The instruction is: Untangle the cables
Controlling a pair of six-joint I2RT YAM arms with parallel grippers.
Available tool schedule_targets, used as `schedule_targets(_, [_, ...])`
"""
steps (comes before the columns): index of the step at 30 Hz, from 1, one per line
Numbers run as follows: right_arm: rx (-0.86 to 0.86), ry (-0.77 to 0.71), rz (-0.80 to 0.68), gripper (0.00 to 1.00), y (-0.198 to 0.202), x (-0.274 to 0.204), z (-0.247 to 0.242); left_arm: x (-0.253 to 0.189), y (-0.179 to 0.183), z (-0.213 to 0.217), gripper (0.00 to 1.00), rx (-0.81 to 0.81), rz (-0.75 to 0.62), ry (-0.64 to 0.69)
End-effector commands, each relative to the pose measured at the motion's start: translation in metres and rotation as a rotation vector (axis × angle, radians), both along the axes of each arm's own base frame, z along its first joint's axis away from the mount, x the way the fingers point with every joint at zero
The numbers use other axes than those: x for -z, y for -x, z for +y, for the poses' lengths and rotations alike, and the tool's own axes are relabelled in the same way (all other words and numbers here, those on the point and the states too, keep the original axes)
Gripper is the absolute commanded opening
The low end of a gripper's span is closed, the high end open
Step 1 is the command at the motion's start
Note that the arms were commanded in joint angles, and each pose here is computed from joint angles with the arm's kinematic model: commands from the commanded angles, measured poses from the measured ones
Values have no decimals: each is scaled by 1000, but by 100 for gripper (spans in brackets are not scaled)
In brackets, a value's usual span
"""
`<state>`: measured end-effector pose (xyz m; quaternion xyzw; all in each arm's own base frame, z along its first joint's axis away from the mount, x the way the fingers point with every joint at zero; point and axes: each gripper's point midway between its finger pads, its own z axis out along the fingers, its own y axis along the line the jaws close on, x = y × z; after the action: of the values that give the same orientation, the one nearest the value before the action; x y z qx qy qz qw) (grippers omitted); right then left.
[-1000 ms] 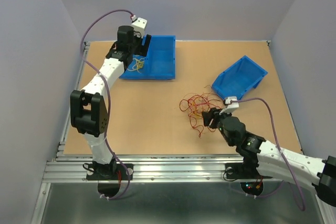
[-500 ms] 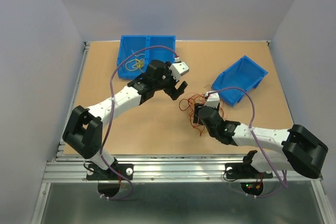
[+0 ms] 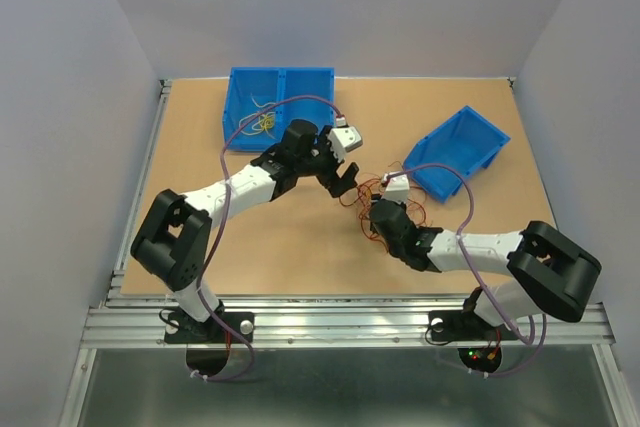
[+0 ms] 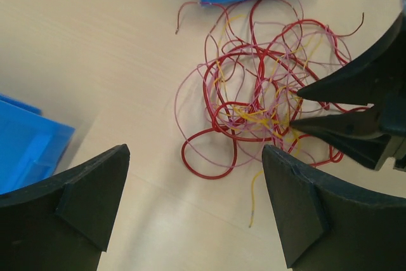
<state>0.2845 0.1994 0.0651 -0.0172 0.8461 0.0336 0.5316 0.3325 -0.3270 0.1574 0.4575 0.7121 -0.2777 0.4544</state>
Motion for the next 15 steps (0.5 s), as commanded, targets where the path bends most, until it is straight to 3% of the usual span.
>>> schedule_targets(1, [-32,-121,-103,28,-20,-40,27,5,-4,-17,97,44,-1,12])
schedule_targets(2, [-51,-131,-104,11,-18,-41,28,12,-6,-19,97,46,10,3])
schedule_targets(5, [-89,-183,-135,1,-13,-56,31,19,-7,-22,97,51,24,-3])
schedule_targets(15, [-306,-286,-168,0,21,-80,40,26,-3,-33,97,88,38,8])
